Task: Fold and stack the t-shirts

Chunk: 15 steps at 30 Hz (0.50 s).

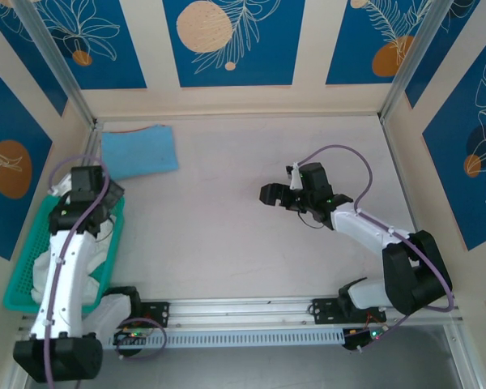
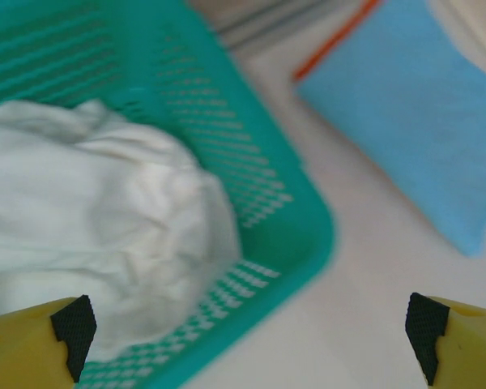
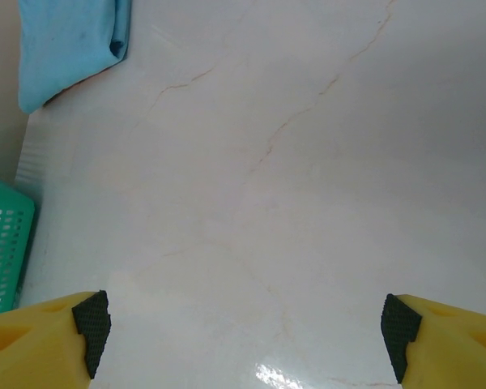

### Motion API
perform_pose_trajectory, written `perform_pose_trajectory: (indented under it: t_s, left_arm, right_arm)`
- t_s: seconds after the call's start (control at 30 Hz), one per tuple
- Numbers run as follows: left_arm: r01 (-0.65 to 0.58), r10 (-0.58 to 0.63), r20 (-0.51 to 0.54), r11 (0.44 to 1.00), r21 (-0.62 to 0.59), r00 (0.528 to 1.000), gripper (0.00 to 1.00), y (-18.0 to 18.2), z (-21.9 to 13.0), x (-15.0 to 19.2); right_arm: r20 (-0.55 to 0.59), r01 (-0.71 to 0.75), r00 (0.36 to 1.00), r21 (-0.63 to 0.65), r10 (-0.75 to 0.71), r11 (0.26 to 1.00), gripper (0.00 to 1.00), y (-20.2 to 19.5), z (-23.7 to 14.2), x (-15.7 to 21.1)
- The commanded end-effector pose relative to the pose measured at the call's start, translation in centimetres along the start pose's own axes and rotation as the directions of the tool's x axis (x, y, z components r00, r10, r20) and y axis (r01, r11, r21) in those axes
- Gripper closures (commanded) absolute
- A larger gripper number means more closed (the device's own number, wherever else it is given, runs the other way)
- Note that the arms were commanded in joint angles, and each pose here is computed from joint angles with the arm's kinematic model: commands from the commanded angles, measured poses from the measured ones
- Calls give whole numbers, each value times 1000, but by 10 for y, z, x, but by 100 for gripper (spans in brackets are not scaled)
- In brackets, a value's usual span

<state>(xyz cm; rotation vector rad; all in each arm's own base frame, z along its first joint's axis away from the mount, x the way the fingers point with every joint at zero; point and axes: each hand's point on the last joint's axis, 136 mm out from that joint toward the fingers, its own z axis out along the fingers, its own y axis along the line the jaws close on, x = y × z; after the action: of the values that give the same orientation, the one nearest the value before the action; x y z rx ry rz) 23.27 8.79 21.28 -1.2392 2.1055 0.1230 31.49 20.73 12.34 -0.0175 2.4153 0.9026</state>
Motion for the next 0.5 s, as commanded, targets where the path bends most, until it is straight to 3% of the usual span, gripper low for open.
perform_pose_trajectory:
  t_s: [0.0,0.07,0.17,0.27,0.33,0.47]
  left_arm:
    - [73,-92,-117,985,-159,989,0,45,26,20]
    - [192,-228,-208,965,-178,951,0,58,49,34]
    - [360,-400,-325,916,-178,857,0,65,87,51]
    - [359,-442,-331,889,-285,834,0,83,114,54]
    - [384,-463,-386,884,-268,798,0,78,129,56]
    - [384,-471,-406,880,-279,784,7,79,139,58]
  right_arm:
    - [-18,36,999,-12,-36,999,11,9,-1,1]
    - [-29,44,999,-16,-44,999,11,11,1,3]
    - [-44,63,997,-22,-64,998,11,16,3,6]
    - [-59,77,995,-27,-79,997,11,20,5,9]
    - [-66,84,994,-32,-86,996,11,22,6,10]
    - [-82,107,991,-40,-110,993,11,28,9,14]
